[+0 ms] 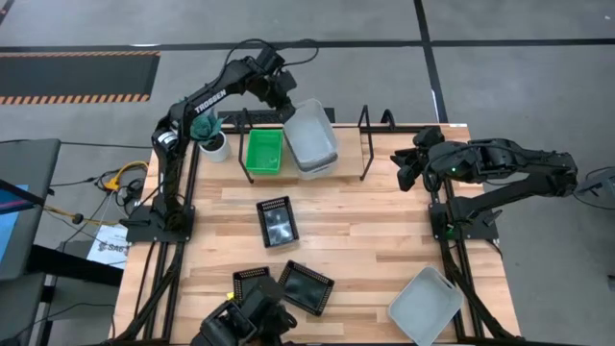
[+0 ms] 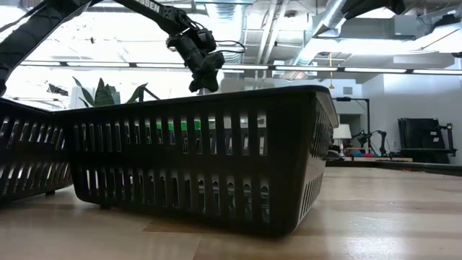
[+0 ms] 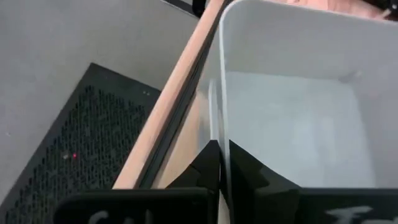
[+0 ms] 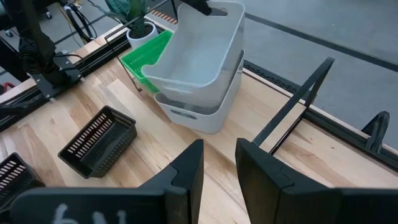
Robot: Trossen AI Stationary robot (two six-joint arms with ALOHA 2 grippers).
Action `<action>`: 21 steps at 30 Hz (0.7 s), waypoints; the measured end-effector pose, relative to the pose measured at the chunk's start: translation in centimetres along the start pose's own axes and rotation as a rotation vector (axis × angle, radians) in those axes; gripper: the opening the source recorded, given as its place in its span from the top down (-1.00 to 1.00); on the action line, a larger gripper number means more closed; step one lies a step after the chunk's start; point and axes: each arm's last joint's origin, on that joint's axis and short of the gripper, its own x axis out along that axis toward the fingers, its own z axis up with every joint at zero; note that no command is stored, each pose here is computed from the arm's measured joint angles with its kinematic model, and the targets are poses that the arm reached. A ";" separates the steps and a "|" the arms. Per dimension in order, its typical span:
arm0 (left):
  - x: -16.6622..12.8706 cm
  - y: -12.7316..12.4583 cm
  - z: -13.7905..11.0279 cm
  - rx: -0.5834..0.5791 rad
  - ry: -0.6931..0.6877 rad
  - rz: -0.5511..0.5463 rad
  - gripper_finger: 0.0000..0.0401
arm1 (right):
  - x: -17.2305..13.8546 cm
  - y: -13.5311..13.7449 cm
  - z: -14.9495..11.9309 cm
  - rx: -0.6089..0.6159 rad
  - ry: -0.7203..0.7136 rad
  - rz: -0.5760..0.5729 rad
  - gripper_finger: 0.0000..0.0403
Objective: Stack baskets on shelf by color
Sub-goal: Stack the top gray bin on top of the gray bin on the shelf
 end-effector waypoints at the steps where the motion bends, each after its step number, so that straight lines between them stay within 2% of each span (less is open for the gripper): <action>1: 0.0 0.0 -0.1 -0.001 0.005 -0.010 1.00 | 0.0 0.0 0.0 0.000 0.000 0.000 0.42; 7: 0.0 -0.3 -0.1 -0.014 0.005 -0.052 1.00 | 0.0 0.0 0.0 0.000 0.000 0.000 0.42; 17: 0.3 -0.4 -0.1 -0.017 0.016 -0.019 1.00 | 0.0 -0.1 -0.1 -0.006 0.006 -0.005 0.42; 21: 0.3 -0.5 -0.2 -0.033 0.016 -0.039 1.00 | 0.0 -0.2 -0.2 -0.015 0.018 -0.014 0.42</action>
